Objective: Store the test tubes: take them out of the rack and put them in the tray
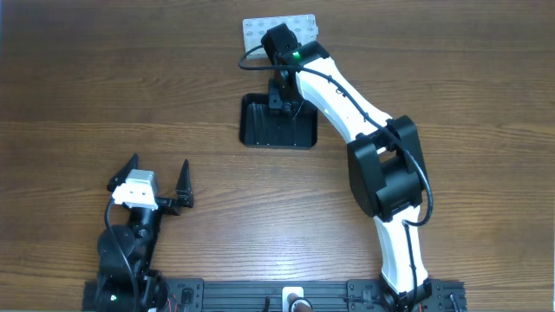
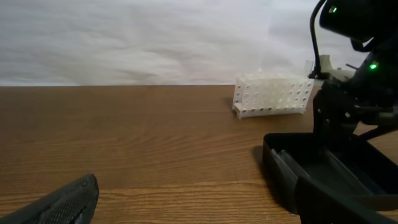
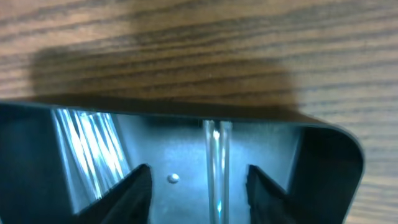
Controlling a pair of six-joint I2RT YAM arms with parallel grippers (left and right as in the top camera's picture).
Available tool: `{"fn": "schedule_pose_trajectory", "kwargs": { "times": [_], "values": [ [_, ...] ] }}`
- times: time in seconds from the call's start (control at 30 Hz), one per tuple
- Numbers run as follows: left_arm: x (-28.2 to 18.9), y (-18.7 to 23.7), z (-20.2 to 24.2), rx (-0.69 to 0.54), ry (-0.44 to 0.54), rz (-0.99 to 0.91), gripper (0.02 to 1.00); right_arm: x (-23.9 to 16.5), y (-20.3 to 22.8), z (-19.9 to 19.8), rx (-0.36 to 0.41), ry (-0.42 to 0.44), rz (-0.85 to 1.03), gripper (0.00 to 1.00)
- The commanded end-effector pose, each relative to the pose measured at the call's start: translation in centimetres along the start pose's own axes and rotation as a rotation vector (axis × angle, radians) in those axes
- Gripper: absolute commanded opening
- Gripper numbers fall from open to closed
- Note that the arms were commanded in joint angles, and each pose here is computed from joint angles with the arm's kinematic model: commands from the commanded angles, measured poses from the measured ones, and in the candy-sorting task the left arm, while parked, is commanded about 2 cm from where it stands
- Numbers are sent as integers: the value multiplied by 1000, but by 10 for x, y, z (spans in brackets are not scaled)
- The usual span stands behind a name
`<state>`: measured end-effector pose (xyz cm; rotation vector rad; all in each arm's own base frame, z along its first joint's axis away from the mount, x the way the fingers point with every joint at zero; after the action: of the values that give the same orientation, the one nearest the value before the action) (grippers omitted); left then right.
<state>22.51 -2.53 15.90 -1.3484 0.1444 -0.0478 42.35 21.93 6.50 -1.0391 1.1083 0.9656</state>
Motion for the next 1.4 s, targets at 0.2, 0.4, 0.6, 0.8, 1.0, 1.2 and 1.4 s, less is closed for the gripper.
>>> {"fn": "schedule_pose_trajectory", "kwargs": {
  "times": [0.2, 0.4, 0.6, 0.8, 1.0, 1.2, 1.4],
  "values": [
    [0, 2, -1, 11, 5, 2, 998, -156, -52, -4, -126, -96, -423, 798],
    [0, 2, -1, 11, 5, 2, 1000, -172, -95, -14, -141, -78, -594, 899],
    [0, 2, -1, 11, 5, 2, 1000, -135, -140, -20, -132, -71, -665, 919],
    [0, 2, -1, 11, 5, 2, 1000, -78, -169, -18, -136, -63, -692, 930],
    [0, 2, -1, 11, 5, 2, 998, -44, -183, -14, -138, -73, -720, 917],
    [0, 2, -1, 11, 5, 2, 1000, -33, -185, -14, -137, -73, -721, 831],
    [0, 2, -1, 11, 5, 2, 1000, -32, -185, -15, -136, -71, -719, 625]
  ]
}}
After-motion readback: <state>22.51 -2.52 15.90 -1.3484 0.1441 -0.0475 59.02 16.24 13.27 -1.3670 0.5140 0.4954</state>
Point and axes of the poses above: each gripper's point midway between its finger pads, its own x axis out along the fingers, its own z axis along the line the jaws close on, y = z × x, the point moved 2 cm from there along -x, back along the fingers, and after that the axes turned 15 degrees about x, right-handed, at the moved point
